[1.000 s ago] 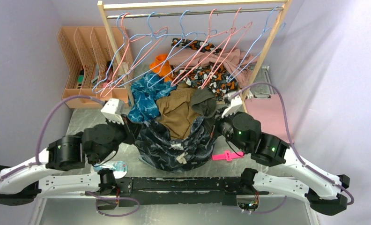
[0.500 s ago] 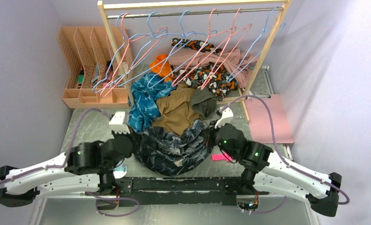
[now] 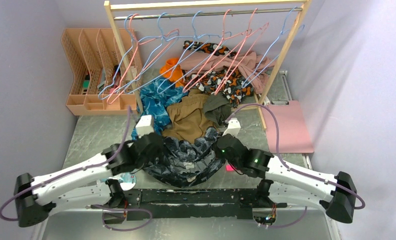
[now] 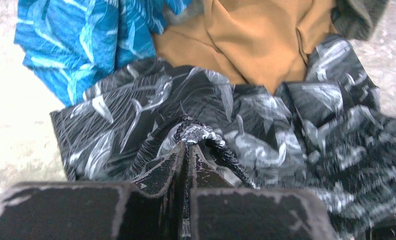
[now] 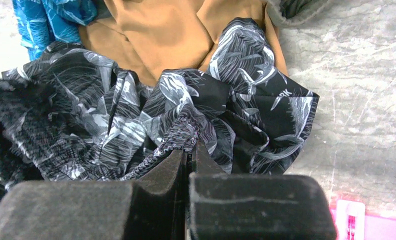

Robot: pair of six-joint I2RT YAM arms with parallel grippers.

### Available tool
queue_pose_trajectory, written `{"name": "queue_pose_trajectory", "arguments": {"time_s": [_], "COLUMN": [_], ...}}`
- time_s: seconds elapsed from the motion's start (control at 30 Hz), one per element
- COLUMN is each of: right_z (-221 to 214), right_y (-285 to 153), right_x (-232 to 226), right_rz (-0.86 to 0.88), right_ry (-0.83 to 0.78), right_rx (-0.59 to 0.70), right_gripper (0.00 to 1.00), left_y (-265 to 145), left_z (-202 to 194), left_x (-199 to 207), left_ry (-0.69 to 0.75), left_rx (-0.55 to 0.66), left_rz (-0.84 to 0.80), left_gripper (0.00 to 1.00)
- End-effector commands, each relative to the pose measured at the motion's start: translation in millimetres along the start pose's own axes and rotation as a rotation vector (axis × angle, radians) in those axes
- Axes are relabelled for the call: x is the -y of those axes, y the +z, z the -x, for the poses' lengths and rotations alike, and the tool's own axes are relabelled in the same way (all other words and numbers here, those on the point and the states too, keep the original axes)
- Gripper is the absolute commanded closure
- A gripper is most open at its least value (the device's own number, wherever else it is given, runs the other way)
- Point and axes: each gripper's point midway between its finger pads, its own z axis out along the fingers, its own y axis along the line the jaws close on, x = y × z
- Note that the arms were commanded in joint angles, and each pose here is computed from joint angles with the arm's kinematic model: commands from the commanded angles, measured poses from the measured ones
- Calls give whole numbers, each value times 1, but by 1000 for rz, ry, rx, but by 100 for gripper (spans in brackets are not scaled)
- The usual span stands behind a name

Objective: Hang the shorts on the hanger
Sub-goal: Adjust the shorts at the center of the board.

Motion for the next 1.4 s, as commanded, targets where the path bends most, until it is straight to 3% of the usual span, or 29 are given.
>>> {"name": "queue_pose_trajectory", "arguments": {"time_s": [0.0,0.23,0.37,0.7,0.83,0.97,1.03,1.2,1.27,1.37], "right_z": [27,-12,-22,-36,-38,-33,-28,-13,-6,3], "right_y": [5,26,31,41,38,31,27,18,13,4], "right_x": [-7,36,47,40,35,32,30,22,18,16], "right_rz": [-20,-150,-118,-79,-49,-27,-14,21,40,44], "right_ry": [28,80,154,187,191,176,176,174,152,119], "right_rx": [79,-57,-91,-144,-162,-163,-154,-125,-128,-132], "right_gripper": [100,100,100,100,99,74,60,40,34,29], "left_y": [25,38,31,29,33,28,22,6,-2,-16], "left_z": [20,-5,-26,-45,-52,-42,-34,-14,-6,7], "left_x": [40,-1,-33,-47,-39,-38,-36,-27,-28,-29], "left_ry": [31,-105,-186,-237,-238,-224,-224,-236,-236,-265], "left_rx": [-38,-107,-126,-143,-188,-178,-162,-120,-109,-96], "left_rz": [-101,-24,35,44,38,42,32,-35,-36,-29], "left_gripper": [93,93,93,90,75,41,32,16,3,1]}}
